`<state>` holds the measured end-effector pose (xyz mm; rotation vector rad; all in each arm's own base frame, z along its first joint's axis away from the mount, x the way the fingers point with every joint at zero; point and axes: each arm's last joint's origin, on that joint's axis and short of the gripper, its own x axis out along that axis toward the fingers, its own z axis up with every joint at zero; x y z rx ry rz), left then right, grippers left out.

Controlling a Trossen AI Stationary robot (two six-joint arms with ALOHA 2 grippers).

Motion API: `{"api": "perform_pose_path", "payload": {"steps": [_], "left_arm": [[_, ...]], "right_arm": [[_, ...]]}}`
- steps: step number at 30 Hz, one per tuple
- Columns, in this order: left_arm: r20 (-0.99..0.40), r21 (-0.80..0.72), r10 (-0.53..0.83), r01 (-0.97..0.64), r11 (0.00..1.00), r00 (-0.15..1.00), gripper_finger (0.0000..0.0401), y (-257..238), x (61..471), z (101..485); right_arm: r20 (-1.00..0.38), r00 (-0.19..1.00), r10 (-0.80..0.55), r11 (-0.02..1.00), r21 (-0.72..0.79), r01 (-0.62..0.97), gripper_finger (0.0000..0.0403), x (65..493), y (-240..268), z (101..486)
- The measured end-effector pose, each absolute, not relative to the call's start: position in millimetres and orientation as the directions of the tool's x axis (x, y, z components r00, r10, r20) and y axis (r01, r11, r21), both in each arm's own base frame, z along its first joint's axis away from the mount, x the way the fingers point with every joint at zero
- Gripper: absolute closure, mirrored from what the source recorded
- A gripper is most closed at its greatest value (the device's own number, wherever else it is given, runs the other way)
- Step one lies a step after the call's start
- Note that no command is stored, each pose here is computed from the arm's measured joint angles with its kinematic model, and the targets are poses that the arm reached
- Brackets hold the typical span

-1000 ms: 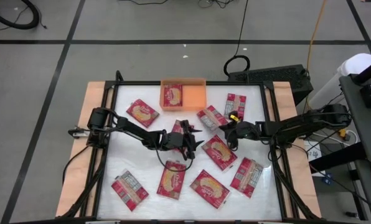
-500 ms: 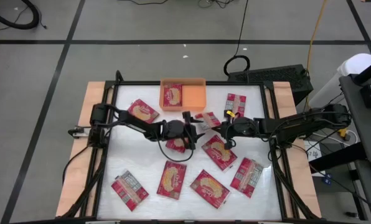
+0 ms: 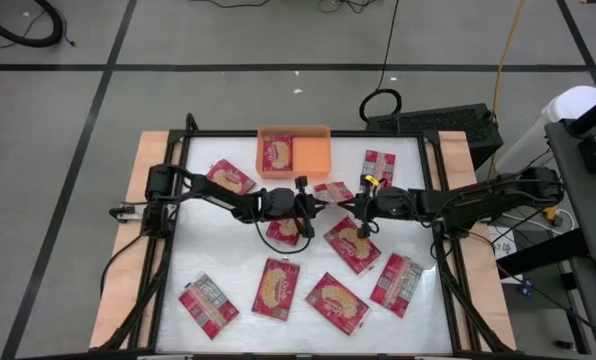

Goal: Sort popcorn bags into baskets
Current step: Put the red popcorn bag into the orange bin

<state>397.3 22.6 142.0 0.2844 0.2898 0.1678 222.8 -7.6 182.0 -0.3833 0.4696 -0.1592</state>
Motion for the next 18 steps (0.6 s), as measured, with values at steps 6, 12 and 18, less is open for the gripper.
{"api": "perform_pose_path", "payload": {"steps": [6,12,18], "left_arm": [[-0.233,0.196,0.21,-0.166,0.966,0.949,0.0395,22,389,172],[-0.299,0.144,0.208,-0.172,0.975,0.931,0.0396,21,361,223],[-0.385,0.07,0.15,-0.133,0.989,0.911,0.0395,17,326,260]], "right_arm": [[-0.278,0.912,-0.301,0.906,-0.383,0.182,0.0381,217,2,204],[-0.154,0.915,-0.373,0.879,-0.374,0.296,0.0332,201,14,227],[-0.133,0.907,-0.401,0.879,-0.334,0.34,0.0279,198,27,229]]}}
